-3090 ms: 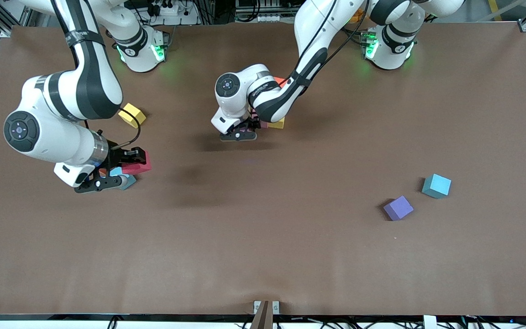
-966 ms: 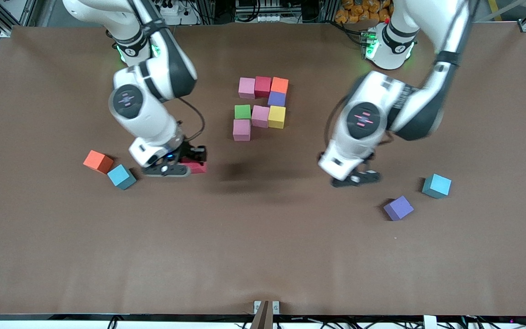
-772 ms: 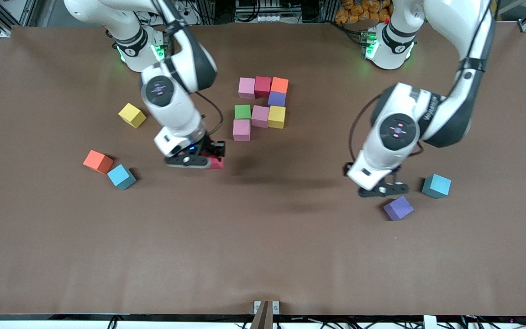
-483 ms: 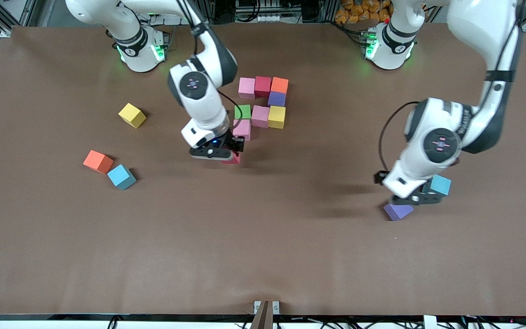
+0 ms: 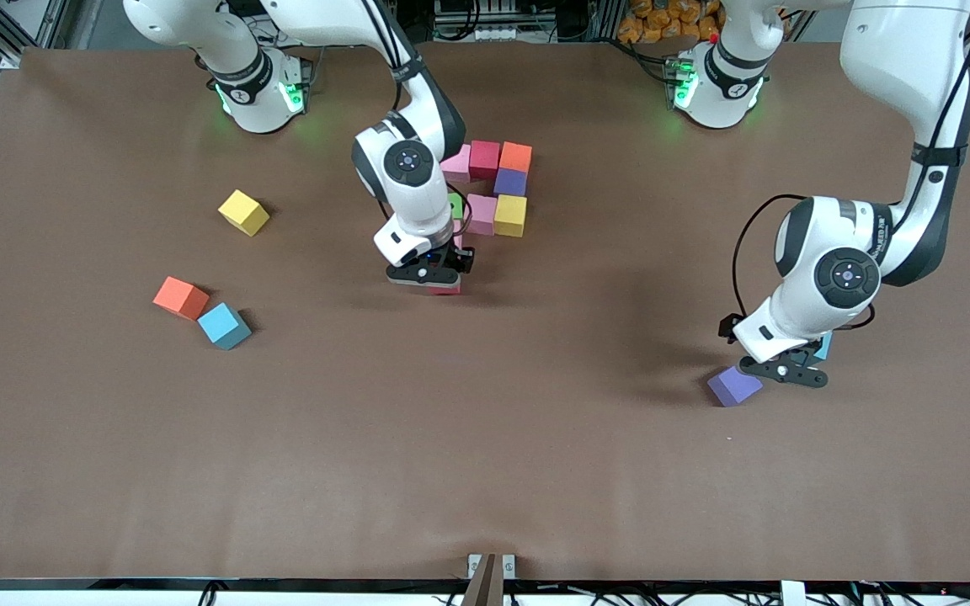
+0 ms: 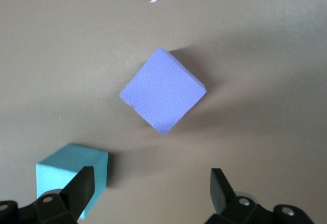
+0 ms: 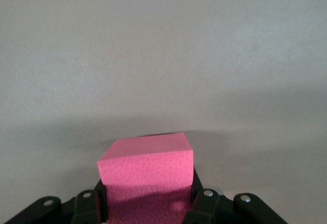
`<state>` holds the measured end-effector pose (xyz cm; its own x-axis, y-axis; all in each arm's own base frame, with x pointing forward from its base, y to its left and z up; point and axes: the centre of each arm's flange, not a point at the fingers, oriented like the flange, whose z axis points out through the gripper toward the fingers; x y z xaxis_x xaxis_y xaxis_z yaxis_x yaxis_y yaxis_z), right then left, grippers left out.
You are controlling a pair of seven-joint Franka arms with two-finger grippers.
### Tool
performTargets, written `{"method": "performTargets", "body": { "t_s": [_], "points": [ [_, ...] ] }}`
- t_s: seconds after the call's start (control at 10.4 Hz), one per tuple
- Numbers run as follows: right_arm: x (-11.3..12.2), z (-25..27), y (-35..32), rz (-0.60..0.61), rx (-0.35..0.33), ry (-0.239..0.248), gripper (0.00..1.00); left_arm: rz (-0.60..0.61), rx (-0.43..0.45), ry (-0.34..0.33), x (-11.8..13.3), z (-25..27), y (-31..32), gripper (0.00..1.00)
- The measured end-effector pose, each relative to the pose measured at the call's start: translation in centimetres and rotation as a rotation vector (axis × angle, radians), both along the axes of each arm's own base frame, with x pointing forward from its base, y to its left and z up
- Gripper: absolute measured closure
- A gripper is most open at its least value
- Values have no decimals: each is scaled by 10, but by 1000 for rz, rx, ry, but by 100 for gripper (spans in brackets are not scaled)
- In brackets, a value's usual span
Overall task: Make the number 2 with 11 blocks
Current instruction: 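Reach the purple cube with the left gripper while the right gripper lowers pink, then grasp the purple cube with the left gripper while the right gripper releases pink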
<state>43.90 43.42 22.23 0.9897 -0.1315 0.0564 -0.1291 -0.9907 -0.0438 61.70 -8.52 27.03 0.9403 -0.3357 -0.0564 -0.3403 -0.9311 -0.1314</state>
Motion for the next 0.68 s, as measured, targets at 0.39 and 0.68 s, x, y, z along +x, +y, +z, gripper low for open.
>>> {"method": "performTargets", "body": {
  "t_s": [0.39,0.68],
  "points": [
    [-12,-16,1,-5,-16,22,42,-310,1,26,6,-32,17,0],
    [-14,-18,0,-13,-17,23,42,-412,0,34,8,-38,16,0]
  ]
}}
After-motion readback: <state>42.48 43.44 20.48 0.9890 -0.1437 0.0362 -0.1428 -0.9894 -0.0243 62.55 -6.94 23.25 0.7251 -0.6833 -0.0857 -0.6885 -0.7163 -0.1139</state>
